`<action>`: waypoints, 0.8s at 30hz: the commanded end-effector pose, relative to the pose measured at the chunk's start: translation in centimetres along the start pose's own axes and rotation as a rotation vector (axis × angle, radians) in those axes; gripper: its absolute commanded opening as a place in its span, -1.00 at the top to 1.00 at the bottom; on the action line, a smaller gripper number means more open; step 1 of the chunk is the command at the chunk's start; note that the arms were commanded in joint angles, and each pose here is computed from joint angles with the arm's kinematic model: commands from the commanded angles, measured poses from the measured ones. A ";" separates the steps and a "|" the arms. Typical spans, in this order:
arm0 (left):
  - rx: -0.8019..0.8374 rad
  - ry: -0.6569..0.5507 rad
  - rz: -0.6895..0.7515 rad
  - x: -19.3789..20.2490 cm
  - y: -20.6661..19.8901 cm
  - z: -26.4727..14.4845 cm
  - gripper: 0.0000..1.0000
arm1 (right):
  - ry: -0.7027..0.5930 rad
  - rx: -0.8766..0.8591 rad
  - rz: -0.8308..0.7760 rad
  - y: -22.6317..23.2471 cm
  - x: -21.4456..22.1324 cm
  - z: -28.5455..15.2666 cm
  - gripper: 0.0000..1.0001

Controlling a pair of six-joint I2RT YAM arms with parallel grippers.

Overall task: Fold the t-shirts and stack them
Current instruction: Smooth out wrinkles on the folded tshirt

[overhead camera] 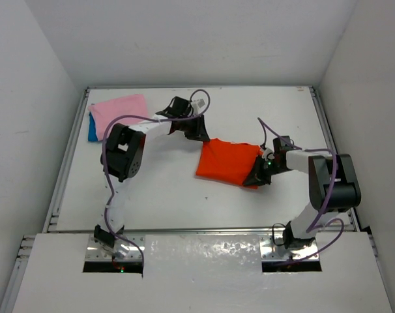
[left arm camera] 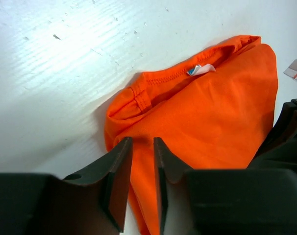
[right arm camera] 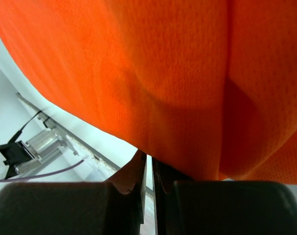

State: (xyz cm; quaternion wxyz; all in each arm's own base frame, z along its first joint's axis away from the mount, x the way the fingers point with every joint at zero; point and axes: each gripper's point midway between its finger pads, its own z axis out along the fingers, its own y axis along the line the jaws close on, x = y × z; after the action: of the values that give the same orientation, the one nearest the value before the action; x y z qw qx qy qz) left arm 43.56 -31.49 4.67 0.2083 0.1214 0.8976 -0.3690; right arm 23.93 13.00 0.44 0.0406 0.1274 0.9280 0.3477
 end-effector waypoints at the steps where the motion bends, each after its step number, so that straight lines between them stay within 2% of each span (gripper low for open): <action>1: 0.044 -0.081 0.036 -3.6 -2.1 -2.4 0.50 | -0.016 0.001 -0.065 0.5 -1.1 -0.6 0.84; 2: 0.055 -0.092 0.054 -4.4 -2.8 -3.0 0.42 | -0.018 -0.003 -0.072 0.8 -1.3 -0.9 0.83; 3: 0.051 -0.074 0.067 -4.2 -2.9 -3.7 0.24 | -0.033 -0.011 -0.098 1.8 -2.0 -1.6 0.82; 5: 0.057 -0.048 0.083 -4.1 -3.9 -5.3 0.09 | -0.071 -0.025 -0.140 3.3 -3.4 -2.8 0.73; 7: 0.039 -0.031 0.110 -3.9 -3.4 -6.7 0.03 | -0.094 -0.030 -0.166 4.6 -4.0 -4.1 0.64; 11: -0.001 0.028 0.089 -1.2 -2.0 -8.4 -0.15 | -0.167 -0.055 -0.217 7.4 -6.1 -6.7 0.34; 15: 0.021 0.084 0.049 2.1 -1.2 -8.5 -0.20 | -0.211 -0.073 -0.211 8.8 -6.9 -8.2 0.05; 19: 0.060 0.128 0.010 5.2 -0.8 -8.0 -0.28 | -0.245 -0.098 -0.224 10.2 -7.3 -9.4 0.02; 24: 0.068 0.107 -0.005 5.1 -0.6 -7.5 -0.31 | -0.274 -0.108 -0.251 11.6 -7.6 -11.0 0.02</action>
State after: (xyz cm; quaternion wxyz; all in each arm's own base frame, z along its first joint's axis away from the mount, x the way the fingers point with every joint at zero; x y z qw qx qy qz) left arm 35.00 -25.04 5.24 0.1086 0.1254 0.9165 -0.3641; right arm 31.17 12.39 13.14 0.1824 0.0652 0.9122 0.3612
